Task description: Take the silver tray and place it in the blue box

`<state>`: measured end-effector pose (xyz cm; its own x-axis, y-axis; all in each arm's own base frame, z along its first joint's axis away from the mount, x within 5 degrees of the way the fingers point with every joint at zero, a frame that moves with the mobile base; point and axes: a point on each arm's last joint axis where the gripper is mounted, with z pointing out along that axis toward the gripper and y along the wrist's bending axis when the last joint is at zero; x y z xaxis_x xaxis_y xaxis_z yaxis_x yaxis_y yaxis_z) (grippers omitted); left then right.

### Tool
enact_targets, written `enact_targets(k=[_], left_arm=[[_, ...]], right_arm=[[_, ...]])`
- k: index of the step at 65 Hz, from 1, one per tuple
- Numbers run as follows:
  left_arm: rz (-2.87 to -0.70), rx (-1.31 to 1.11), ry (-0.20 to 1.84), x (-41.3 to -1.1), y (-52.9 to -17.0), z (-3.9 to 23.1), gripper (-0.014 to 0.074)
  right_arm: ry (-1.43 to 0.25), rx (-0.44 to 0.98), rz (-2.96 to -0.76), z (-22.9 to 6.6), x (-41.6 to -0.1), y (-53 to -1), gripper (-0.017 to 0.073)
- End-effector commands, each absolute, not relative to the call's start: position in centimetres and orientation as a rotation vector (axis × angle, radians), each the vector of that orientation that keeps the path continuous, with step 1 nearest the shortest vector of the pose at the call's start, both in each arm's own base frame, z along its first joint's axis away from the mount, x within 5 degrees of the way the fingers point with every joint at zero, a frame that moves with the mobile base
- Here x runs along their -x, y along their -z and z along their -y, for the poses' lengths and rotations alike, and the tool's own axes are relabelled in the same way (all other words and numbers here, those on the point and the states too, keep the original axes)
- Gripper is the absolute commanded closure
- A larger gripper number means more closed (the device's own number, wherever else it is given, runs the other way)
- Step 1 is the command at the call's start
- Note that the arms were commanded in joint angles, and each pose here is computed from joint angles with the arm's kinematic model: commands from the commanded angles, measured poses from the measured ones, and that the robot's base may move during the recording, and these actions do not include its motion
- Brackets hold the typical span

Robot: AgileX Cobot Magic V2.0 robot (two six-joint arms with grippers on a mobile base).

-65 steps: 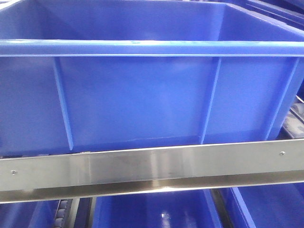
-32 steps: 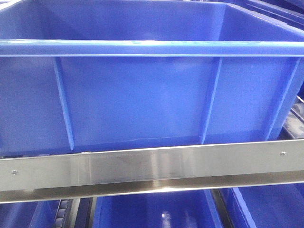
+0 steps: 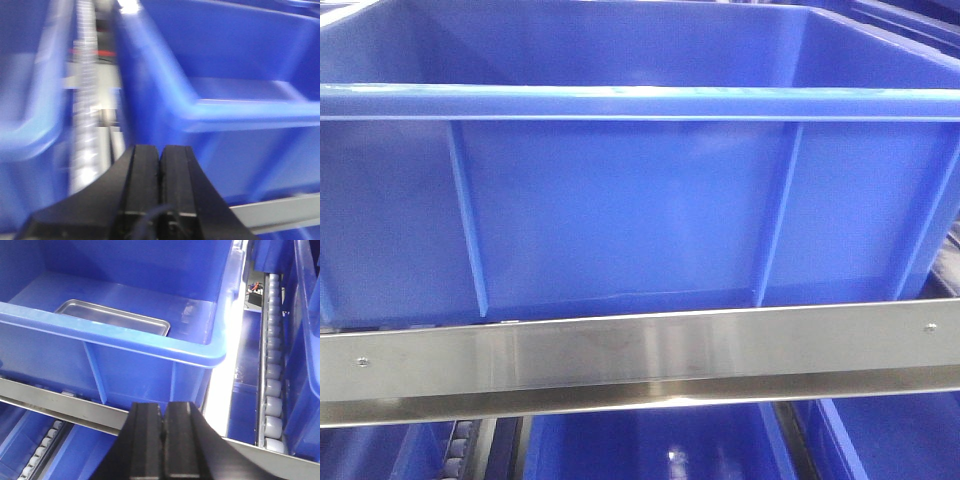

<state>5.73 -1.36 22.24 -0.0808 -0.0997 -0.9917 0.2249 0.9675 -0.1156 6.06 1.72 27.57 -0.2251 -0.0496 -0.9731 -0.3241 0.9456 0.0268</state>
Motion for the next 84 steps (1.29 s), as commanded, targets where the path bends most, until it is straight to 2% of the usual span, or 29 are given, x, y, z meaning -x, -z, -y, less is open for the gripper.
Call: enact_targets(k=[1, 10, 84], left_arm=[[-1.503, -0.042, 0.247, -5.6, -22.5, 1.0, 0.069], [-1.505, 0.049, 0.178, -5.5, -20.3, 0.4, 0.069], [-1.491, 0.087, 0.138, -5.5, -20.5, 0.1, 0.069]], right_arm=[[-0.266, 0.304, -1.677, -1.9, -6.1, -29.2, 0.0506], [-0.266, 0.304, -1.677, -1.9, -6.1, -29.2, 0.0506], [-0.256, 0.299, -1.681, -1.9, -6.2, -29.0, 0.0506]])
